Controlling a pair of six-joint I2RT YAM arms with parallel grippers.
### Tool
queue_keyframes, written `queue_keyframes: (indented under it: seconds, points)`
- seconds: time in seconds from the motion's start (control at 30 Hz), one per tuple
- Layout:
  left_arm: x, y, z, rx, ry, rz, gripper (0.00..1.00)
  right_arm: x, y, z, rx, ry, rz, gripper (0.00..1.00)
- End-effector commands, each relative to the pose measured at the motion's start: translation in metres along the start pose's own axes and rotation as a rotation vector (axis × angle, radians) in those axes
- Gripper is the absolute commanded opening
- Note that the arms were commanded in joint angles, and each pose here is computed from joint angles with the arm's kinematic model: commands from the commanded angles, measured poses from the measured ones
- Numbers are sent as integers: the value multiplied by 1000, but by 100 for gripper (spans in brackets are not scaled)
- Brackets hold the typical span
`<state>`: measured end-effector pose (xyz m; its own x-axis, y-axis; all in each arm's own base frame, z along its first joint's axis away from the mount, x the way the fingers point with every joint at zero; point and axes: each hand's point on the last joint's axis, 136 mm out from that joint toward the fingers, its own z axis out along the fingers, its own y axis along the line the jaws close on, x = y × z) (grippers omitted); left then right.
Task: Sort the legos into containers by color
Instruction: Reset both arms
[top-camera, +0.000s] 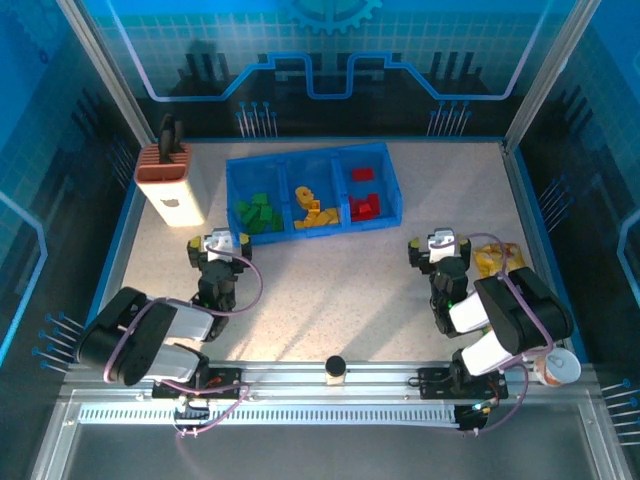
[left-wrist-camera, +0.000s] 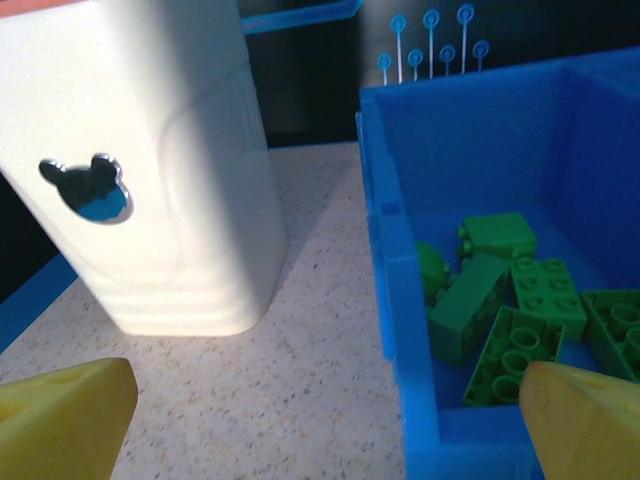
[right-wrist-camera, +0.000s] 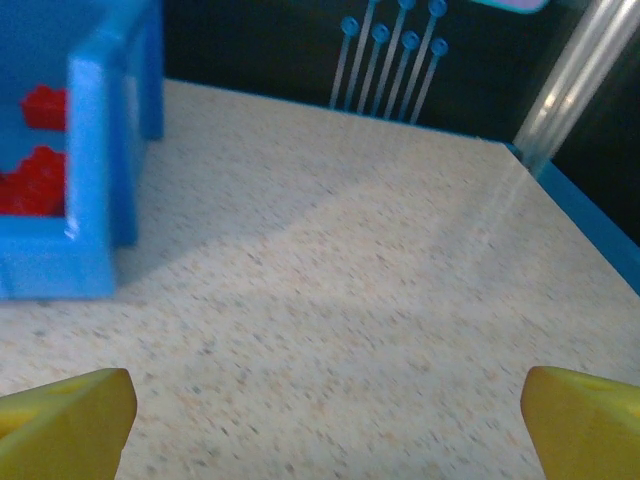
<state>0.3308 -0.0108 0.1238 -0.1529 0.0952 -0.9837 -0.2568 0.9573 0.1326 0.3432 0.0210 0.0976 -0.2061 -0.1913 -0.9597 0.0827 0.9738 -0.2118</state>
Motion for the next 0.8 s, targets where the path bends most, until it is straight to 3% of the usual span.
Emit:
queue_keyframes:
  seconds: [0.0,0.13,0.33,0.5,0.77]
  points:
    - [-27,1,0,9,-114,-48,99,-32,6,1,-39,-124,19,100]
    - [-27,1,3,-4,-113,-41,99,-26,22,8,-109,-108,-27,100]
    - [-9,11,29,0,-55,-84,99,-26,20,10,-100,-108,-22,100]
    - [-6,6,25,31,-52,-75,99,-26,20,10,-101,-107,-24,100]
    - [8,-17,28,187,-15,-45,99,-27,18,14,-87,-105,-19,100]
